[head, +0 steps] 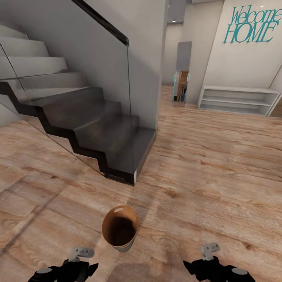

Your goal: Put the three can of soda from the living room inside the tash can in the kitchen.

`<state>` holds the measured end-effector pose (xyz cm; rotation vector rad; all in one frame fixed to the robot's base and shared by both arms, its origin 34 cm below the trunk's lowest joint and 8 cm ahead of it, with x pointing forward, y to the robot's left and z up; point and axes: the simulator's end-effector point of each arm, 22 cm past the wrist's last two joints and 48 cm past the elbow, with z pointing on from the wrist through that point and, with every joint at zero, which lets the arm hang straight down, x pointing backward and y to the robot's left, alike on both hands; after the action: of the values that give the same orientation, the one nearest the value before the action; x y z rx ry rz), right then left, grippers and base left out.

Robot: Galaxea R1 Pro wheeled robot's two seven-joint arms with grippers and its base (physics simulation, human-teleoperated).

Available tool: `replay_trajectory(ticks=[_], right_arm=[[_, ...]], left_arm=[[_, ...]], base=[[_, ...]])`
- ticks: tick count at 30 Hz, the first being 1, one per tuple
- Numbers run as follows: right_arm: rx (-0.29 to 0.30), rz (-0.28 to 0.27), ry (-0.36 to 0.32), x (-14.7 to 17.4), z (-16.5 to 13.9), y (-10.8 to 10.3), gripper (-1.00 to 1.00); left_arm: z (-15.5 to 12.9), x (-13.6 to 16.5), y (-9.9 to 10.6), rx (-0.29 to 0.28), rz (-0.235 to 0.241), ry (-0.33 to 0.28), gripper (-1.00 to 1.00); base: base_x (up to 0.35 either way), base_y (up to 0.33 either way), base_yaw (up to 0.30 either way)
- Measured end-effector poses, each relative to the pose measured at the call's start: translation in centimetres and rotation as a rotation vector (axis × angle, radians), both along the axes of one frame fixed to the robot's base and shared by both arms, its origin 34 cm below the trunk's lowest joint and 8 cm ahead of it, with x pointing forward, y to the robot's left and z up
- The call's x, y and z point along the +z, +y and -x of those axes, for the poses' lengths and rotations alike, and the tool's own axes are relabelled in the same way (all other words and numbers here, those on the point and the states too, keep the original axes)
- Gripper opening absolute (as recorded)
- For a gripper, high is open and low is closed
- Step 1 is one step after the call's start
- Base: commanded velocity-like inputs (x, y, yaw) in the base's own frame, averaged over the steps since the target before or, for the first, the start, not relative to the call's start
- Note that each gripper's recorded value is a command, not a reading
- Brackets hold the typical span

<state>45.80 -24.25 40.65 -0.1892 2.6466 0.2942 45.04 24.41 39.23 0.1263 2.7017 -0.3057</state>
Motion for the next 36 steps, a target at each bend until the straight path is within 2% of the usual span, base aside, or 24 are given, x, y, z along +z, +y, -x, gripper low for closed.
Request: replay_trajectory(ticks=[1, 2, 5, 21, 32, 33, 36], right_arm=[[0.000, 0.000, -0.003, 0.1, -0.1, 0.0, 1.00], [0.001, 0.001, -0.006, 0.2, -0.2, 0.0, 1.00], [0.003, 0.002, -0.018, 0.6, -0.5, 0.0, 1.00], [-0.006, 0.003, -0.005, 1.6, -0.7, -0.1, 1.00], [-0.073, 0.023, -0.024, 2.0, -1.3, -3.0, 1.00], [-0.092, 0.030, -0.034, 2.2, -1.6, -4.0, 1.00], [-0.095, 0.028, -0.072, 3.1, -2.4, -4.2, 1.00]], left_arm=[[0.0, 0.1, 0.0, 0.002, 0.004, -0.001, 1.00], [-0.1, 0.3, -0.5, 0.016, 0.036, -0.002, 1.00], [-0.2, 0.3, -0.6, 0.017, 0.042, -0.003, 1.00], [-0.6, 0.7, 0.5, 0.022, 0.024, -0.019, 1.00], [-0.8, 0.7, 0.6, 0.023, 0.023, -0.029, 1.00], [-1.0, 1.0, 0.6, 0.022, 0.023, -0.036, 1.00], [-1.7, 1.7, 0.8, 0.016, 0.017, -0.060, 1.00]], base=[[0.000, 0.000, 0.000], [0.000, 0.000, 0.000], [0.000, 0.000, 0.000], [0.000, 0.000, 0.000], [0.000, 0.000, 0.000], [0.000, 0.000, 0.000], [0.000, 0.000, 0.000]])
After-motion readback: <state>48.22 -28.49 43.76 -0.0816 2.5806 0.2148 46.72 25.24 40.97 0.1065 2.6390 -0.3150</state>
